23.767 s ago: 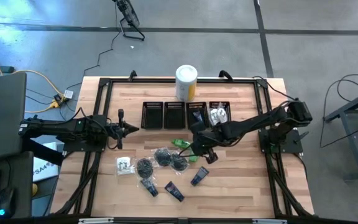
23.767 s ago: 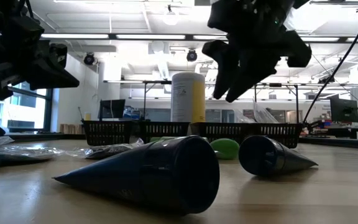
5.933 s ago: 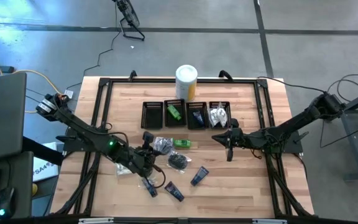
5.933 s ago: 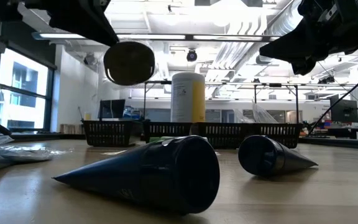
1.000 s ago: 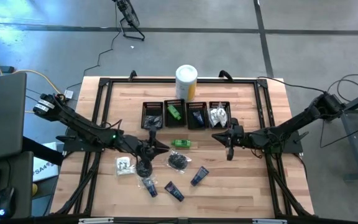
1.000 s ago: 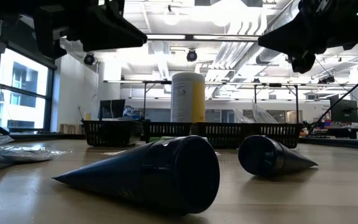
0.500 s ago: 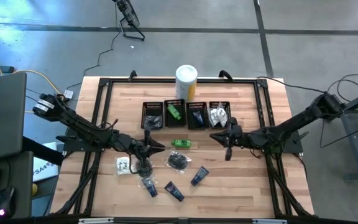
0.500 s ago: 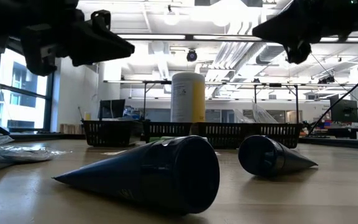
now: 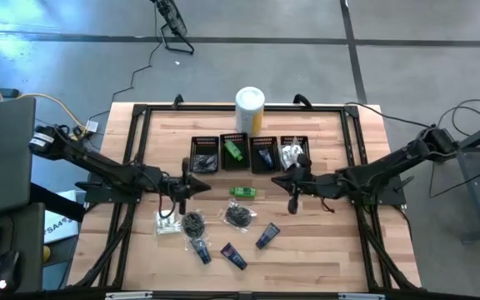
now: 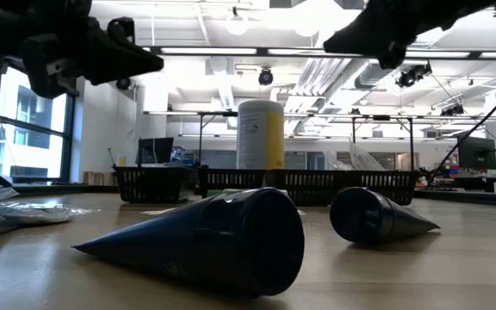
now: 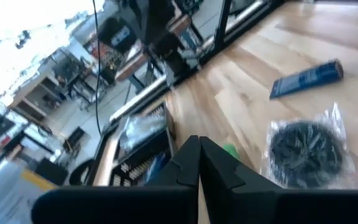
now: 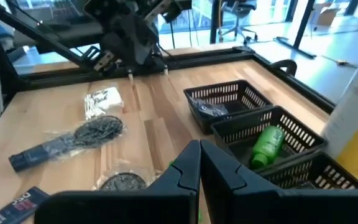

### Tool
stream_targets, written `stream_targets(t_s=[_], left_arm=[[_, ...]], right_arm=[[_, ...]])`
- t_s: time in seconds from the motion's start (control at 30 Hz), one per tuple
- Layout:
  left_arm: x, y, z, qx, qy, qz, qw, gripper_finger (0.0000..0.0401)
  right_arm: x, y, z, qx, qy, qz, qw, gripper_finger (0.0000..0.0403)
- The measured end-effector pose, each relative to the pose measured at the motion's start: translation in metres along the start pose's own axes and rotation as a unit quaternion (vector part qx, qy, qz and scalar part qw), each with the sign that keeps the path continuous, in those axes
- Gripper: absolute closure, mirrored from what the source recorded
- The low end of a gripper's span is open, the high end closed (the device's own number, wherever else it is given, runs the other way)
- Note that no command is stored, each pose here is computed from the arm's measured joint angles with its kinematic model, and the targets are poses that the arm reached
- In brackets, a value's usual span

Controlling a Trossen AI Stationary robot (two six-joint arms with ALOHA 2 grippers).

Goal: Pick & Place Travel size toiletries
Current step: Put the shampoo into the middle left black bin

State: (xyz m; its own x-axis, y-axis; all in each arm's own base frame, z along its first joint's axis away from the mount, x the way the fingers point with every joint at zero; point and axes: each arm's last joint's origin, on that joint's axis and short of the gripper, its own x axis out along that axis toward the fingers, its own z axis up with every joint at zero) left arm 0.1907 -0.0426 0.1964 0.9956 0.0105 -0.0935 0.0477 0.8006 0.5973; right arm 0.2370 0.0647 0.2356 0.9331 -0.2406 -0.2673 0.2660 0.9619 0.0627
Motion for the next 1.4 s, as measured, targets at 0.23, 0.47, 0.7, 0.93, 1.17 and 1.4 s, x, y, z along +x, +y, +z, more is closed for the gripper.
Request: stream_targets(t_s=[0.23, 0.47, 0.7, 0.93, 1.17, 1.4], left_arm=[[-0.007, 0.008, -0.006, -0.006, 0.027, -0.006, 1.000, 0.0394], [-0.013, 0.018, -0.008, -0.008, 0.038, 0.013, 0.999, 0.0393], [-0.021, 0.023, -0.005, -0.016, 0.029, 0.023, 0.999, 0.0393], [-0.030, 0.029, 0.000, -0.027, 0.012, 0.036, 0.999, 0.0393], [-0.035, 0.028, -0.003, -0.038, 0.033, 0.026, 0.998, 0.0393], [-0.035, 0.028, -0.003, -0.049, 0.037, 0.032, 0.998, 0.0393]], right_arm=[[0.031, 0.002, 0.008, -0.016, 0.075, -0.004, 0.997, 0.0400], [0.064, 0.003, 0.017, -0.020, 0.146, 0.014, 0.989, 0.0400], [0.095, 0.002, 0.023, -0.023, 0.213, 0.027, 0.977, 0.0400], [0.115, 0.001, 0.021, -0.039, 0.257, 0.053, 0.964, 0.0400], [0.120, -0.003, 0.026, -0.048, 0.230, 0.044, 0.971, 0.0398], [0.120, -0.003, 0.026, -0.058, 0.230, 0.059, 0.970, 0.0325]])
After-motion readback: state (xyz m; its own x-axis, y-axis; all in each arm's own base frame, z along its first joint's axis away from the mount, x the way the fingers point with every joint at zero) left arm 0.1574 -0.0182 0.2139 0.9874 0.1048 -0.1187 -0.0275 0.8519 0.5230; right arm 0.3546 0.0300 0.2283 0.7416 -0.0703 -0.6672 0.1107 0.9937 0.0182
